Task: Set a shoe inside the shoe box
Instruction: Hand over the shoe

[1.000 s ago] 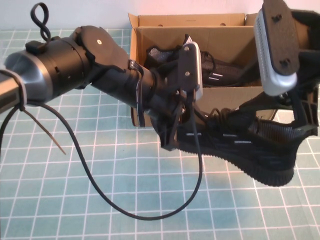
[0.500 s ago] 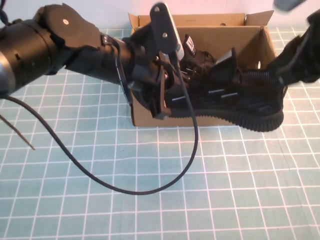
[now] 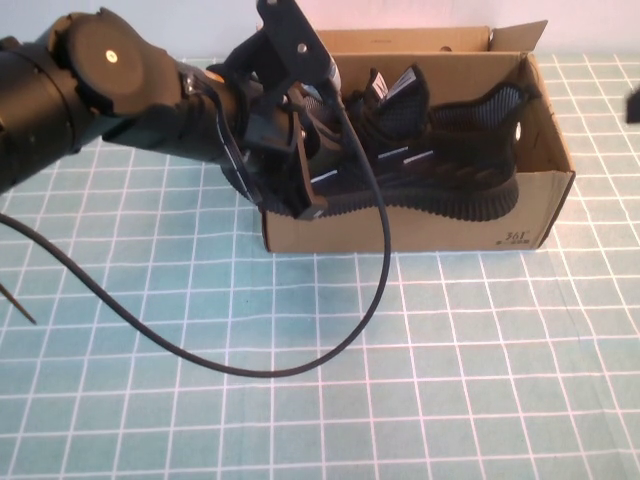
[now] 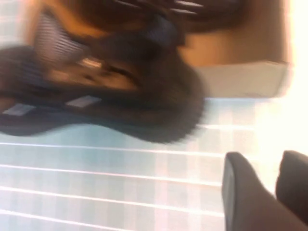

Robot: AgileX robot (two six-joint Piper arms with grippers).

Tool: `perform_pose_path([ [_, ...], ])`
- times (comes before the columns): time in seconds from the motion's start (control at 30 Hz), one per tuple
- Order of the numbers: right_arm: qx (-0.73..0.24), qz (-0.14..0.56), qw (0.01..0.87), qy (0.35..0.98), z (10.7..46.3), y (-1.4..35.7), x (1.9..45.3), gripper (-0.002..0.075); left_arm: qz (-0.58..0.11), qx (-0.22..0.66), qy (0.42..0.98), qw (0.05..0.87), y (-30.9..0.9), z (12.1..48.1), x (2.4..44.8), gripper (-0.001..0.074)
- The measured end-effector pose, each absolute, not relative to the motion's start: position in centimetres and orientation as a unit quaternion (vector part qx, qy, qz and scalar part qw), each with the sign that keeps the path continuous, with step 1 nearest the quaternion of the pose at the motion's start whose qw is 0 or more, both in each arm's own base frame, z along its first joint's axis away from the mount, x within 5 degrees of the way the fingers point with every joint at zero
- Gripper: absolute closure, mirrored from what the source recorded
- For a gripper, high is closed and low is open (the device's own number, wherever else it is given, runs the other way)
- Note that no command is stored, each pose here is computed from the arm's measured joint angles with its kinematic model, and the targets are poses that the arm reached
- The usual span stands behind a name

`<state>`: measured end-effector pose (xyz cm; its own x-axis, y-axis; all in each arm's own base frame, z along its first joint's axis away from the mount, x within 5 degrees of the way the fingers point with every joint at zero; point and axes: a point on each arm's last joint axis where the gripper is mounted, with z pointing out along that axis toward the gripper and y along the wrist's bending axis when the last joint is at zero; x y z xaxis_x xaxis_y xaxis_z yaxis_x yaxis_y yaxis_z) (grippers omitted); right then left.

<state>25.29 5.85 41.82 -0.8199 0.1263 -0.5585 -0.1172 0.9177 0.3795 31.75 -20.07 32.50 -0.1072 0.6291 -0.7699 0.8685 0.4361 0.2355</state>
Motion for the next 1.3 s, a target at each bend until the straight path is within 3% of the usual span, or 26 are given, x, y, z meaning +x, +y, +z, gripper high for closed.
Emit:
perform_pose_path([
  [0.17, -0.021, 0.302, 0.300, 0.905, 42.3, 7.2, 25.9, 0.0532, -0.134, 0.513, 0.728, 0.435, -20.0, 32.4, 31.8, 0.0713],
  [0.33, -0.015, 0.341, 0.275, 0.899, 41.1, 8.0, 27.6, 0.0294, -0.130, 0.532, 0.710, 0.442, -20.7, 32.5, 31.5, 0.0713],
  [0.43, 0.005, 0.377, 0.260, 0.889, 40.3, 8.5, 29.0, 0.0230, -0.128, 0.547, 0.697, 0.445, -21.3, 32.5, 31.1, 0.0713],
  [0.67, 0.024, 0.435, 0.219, 0.873, 38.1, 9.5, 31.7, 0.0205, -0.117, 0.551, 0.691, 0.453, -21.7, 31.5, 30.8, 0.0713],
  [1.3, 0.004, 0.447, 0.186, 0.875, 34.9, 13.0, 33.7, 0.0204, -0.142, 0.568, 0.651, 0.482, -22.3, 31.4, 30.4, 0.0713],
])
